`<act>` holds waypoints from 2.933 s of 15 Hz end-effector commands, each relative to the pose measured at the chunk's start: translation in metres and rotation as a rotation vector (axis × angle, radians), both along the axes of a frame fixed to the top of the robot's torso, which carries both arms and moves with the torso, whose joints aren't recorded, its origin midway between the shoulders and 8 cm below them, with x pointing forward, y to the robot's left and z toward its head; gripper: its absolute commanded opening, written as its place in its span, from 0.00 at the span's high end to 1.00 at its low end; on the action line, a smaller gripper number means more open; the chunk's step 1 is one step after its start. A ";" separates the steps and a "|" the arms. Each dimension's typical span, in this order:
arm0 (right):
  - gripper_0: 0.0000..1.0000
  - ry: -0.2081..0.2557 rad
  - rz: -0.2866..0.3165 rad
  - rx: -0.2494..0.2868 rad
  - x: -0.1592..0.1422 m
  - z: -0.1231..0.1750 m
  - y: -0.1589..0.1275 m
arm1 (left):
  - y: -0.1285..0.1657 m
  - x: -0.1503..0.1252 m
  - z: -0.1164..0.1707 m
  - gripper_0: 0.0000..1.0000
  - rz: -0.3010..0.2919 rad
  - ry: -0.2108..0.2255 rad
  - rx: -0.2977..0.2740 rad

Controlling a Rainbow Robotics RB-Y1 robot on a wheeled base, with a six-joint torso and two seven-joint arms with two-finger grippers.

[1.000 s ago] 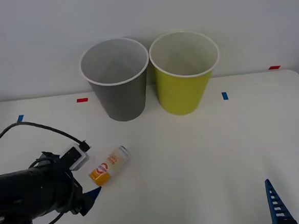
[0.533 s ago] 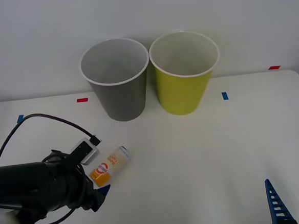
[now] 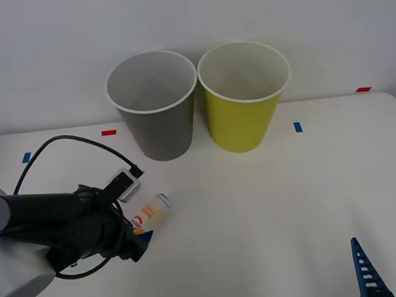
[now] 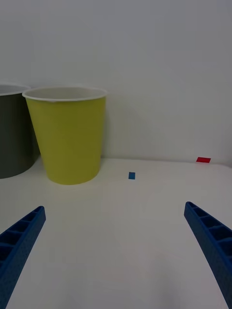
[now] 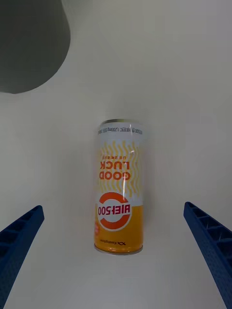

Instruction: Put cans in the gray bin and PET bottles in the light green bin.

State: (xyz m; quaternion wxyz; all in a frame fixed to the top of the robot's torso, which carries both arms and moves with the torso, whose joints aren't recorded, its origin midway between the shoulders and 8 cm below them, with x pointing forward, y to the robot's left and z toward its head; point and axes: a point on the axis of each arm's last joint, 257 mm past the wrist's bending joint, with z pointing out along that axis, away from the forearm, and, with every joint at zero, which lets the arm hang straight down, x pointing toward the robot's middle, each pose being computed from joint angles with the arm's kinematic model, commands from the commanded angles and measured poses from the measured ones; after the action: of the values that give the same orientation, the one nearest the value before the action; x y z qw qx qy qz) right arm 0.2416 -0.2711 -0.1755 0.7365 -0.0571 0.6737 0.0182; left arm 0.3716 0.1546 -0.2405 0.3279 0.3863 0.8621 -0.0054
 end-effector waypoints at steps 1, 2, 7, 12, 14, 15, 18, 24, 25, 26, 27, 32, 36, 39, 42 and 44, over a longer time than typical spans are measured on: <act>0.00 0.000 0.000 0.000 0.000 0.000 0.000 | -0.016 0.000 0.003 0.00 -0.013 0.026 0.023; 0.00 0.000 0.000 0.000 0.000 0.000 0.000 | -0.019 0.000 0.003 0.00 -0.013 0.040 0.033; 0.00 0.000 0.000 0.000 0.000 0.000 0.000 | -0.030 0.025 -0.020 0.00 0.012 0.079 0.075; 0.00 0.000 0.000 0.000 0.000 0.000 0.000 | -0.024 0.044 -0.033 0.00 0.068 0.114 0.091; 0.00 0.000 0.000 0.000 0.000 0.000 0.000 | -0.031 0.045 -0.031 0.00 0.072 0.122 0.077; 0.00 0.000 0.000 0.000 0.000 0.000 0.000 | -0.035 0.042 -0.031 0.00 0.076 0.138 0.075; 0.00 0.000 0.000 0.000 0.000 0.000 0.000 | -0.045 0.038 -0.031 0.00 0.095 0.162 0.052; 0.00 0.000 0.000 0.000 0.000 0.000 0.000 | -0.044 0.044 -0.049 0.00 0.164 0.220 0.038; 0.00 0.000 0.000 0.000 0.000 0.000 0.000 | -0.041 0.048 -0.053 0.00 0.184 0.232 0.043; 0.00 0.000 0.000 0.000 0.000 0.000 0.000 | -0.042 0.050 -0.056 0.00 0.194 0.241 0.042; 0.00 0.000 0.000 0.000 0.000 0.000 0.000 | -0.043 0.051 -0.057 0.00 0.200 0.246 0.039; 0.00 0.000 0.000 0.000 0.000 0.000 0.000 | -0.051 0.055 -0.067 0.00 0.253 0.290 0.015; 0.00 0.000 0.000 0.000 0.000 0.000 0.000 | -0.045 0.064 -0.072 0.00 0.297 0.305 0.022; 0.00 0.000 0.000 0.000 0.000 0.000 0.000 | -0.047 0.064 -0.077 0.00 0.311 0.319 0.022; 0.00 0.000 0.000 0.000 0.000 0.000 0.000 | -0.049 0.066 -0.084 0.00 0.332 0.323 0.027; 0.00 0.000 0.000 0.000 0.000 0.000 0.000 | -0.048 0.069 -0.084 0.00 0.343 0.312 0.035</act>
State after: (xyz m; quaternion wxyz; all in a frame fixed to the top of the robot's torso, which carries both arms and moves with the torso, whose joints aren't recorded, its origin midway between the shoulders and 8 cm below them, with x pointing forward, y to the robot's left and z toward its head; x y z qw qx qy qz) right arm 0.2416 -0.2711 -0.1755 0.7365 -0.0571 0.6737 0.0182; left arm 0.4392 0.1060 -0.3242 0.1791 0.2358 0.9551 0.0027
